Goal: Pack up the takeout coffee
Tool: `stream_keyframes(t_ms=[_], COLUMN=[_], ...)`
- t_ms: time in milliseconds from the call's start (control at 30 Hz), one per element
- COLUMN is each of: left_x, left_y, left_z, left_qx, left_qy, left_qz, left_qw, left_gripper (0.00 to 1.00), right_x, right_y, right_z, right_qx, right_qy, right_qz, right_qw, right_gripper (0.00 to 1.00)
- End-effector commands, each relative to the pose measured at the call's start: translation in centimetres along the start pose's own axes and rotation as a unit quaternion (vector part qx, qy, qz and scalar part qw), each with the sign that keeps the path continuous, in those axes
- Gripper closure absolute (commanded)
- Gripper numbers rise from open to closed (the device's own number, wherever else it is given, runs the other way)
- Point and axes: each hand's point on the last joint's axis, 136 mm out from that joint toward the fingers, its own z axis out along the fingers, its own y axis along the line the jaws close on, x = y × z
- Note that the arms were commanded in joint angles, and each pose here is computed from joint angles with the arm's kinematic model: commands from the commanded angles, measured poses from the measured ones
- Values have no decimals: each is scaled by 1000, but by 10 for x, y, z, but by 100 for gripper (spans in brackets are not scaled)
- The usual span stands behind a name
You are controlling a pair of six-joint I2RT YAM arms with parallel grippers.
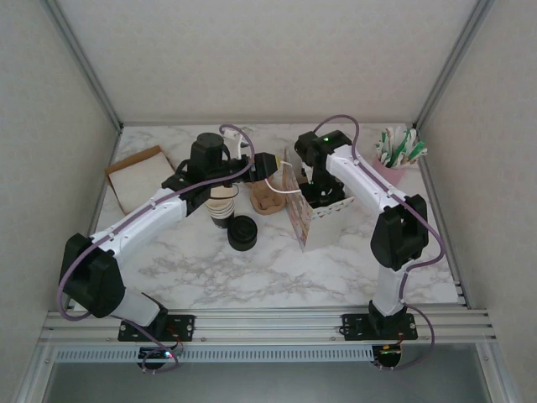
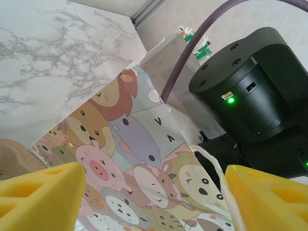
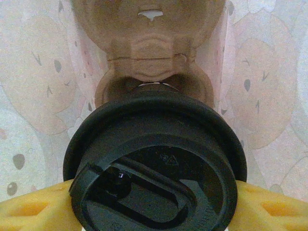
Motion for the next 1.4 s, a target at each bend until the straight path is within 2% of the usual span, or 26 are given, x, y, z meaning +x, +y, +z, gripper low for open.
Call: stream_keyframes(t_ms=[0, 767, 1367], left_x=[-8, -8, -8], left_y=[-14, -14, -14], left_z=[-5, -5, -5], left_qx=[8, 8, 8], left_qy=[-9, -9, -10], left_qz=[17, 16, 16], left_qw=[1000, 1000, 1000], left_gripper=[24, 24, 24], right_x=[2, 1, 2], right_y=[1, -1, -2], right_z=[8, 21, 7], right_qx=[-3, -8, -6], right_qy=[12, 20, 5], right_qz=[-4, -2, 0], right_qw=[1000, 1000, 1000], right_gripper=[30, 30, 24])
